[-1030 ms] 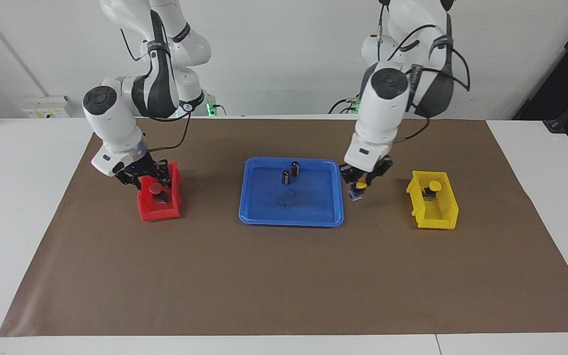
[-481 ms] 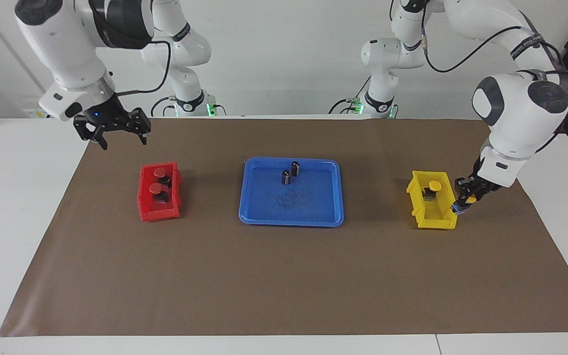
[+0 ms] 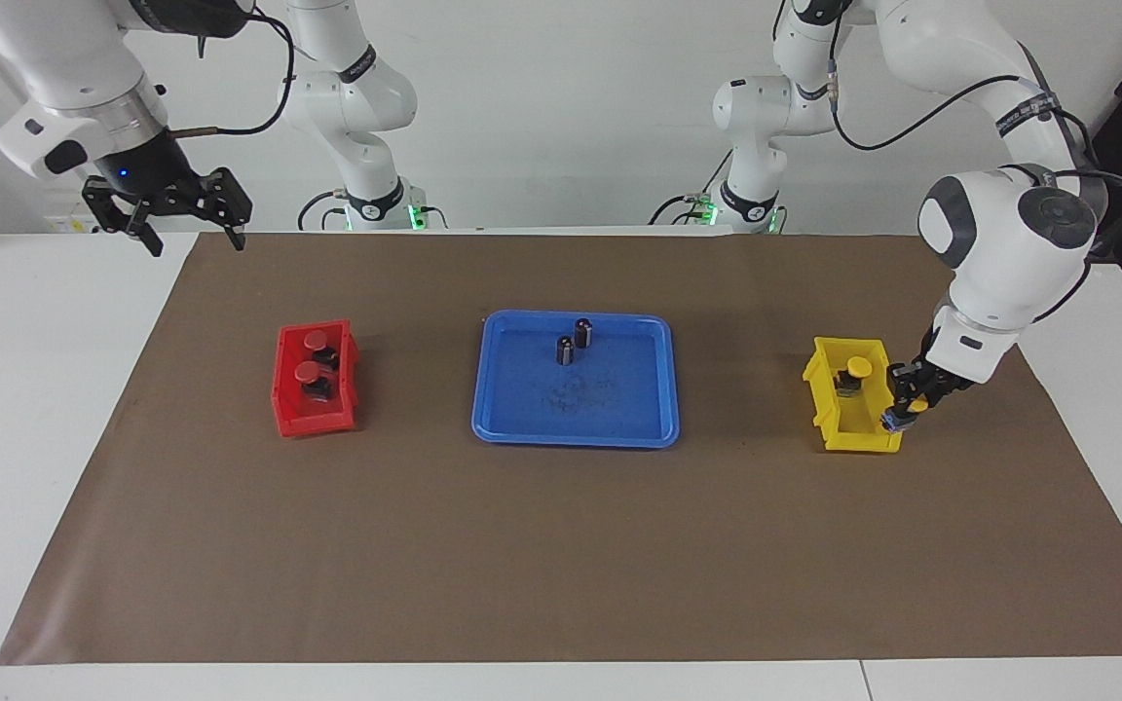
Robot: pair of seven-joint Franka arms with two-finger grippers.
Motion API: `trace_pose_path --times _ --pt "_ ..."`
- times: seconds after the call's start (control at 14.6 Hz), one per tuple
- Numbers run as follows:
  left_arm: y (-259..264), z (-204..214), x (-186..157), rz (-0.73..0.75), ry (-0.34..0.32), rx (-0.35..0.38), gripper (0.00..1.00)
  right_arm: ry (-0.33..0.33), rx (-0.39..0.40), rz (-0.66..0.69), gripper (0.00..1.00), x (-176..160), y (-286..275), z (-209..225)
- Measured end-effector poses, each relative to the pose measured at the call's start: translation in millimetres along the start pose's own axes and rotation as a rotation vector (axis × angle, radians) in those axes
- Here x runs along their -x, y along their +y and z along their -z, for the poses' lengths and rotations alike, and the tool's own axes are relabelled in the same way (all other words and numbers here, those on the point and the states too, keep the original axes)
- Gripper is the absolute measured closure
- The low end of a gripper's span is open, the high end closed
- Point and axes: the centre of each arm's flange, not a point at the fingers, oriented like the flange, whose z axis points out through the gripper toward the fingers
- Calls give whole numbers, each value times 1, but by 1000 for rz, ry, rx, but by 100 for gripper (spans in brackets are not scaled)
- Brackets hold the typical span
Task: Sort red and yellow buttons by color
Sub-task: 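Drop the yellow button into the yellow bin while the right gripper withdraws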
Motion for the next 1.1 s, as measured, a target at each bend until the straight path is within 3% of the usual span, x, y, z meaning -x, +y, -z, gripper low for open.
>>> trace_pose_path --times 0.34,0.96,1.1 --pt "1 -20 16 -4 6 5 59 -34 -10 -44 0 8 23 -11" --pt "10 -63 26 -20 6 9 59 -34 -8 -120 0 8 17 -10" --pt "14 -65 25 -26 5 9 41 -34 -7 -129 0 8 14 -10"
